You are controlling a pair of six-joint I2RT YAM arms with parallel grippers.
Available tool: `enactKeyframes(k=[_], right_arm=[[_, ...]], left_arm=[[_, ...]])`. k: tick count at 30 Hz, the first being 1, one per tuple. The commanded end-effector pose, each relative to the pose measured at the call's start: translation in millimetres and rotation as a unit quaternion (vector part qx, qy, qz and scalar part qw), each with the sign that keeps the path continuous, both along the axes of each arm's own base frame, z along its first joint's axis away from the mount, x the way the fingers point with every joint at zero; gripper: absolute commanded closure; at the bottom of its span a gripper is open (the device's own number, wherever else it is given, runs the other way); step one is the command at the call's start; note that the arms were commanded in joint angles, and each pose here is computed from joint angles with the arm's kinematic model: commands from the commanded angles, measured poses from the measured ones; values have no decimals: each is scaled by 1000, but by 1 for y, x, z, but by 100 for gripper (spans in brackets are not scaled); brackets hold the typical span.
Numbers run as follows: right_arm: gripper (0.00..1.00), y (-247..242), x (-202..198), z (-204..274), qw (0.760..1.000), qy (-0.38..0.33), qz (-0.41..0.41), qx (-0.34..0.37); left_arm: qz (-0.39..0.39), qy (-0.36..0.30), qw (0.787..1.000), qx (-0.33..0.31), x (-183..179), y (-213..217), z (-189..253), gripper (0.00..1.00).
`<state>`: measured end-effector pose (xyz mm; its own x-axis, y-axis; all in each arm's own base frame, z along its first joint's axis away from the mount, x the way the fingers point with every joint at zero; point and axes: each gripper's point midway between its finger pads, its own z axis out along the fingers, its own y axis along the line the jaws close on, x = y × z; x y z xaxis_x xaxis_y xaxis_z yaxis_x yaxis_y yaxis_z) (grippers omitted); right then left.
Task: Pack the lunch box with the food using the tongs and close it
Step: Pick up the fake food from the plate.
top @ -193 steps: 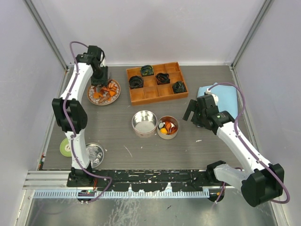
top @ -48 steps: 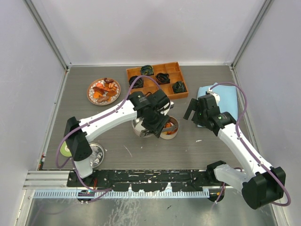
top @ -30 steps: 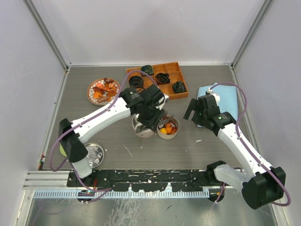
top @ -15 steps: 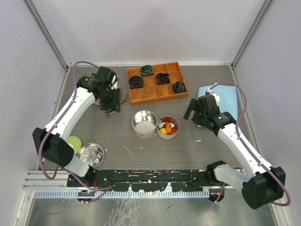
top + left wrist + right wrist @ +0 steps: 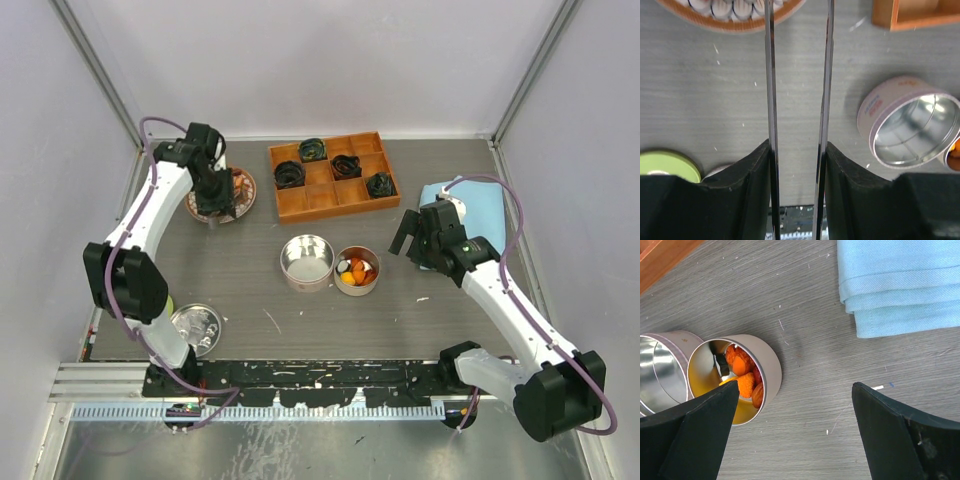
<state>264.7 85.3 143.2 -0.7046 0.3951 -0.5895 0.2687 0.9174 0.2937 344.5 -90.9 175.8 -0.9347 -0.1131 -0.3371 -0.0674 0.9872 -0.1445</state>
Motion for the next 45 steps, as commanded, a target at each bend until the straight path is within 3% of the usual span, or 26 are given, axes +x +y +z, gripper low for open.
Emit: enactKeyframes(k=[1,10,23,32,45], right_arm=[[0,3,10,9,1000,-19,-1,7],[0,1,10,9,1000,-19,-2,2],[0,1,8,8,1000,-17,0,1],[0,-1,7,8,1000,-18,-1,0],[0,-1,7,6,1000,-14,-1,-1]], left_arm=[[4,-70,998,6,44,8,27,57],[7,-70,997,21,88,18,23,56],[12,-40,998,40,111,22,-11,55],[14,-20,998,54,110,27,-25,56],[4,1,1000,26,90,18,-30,58]])
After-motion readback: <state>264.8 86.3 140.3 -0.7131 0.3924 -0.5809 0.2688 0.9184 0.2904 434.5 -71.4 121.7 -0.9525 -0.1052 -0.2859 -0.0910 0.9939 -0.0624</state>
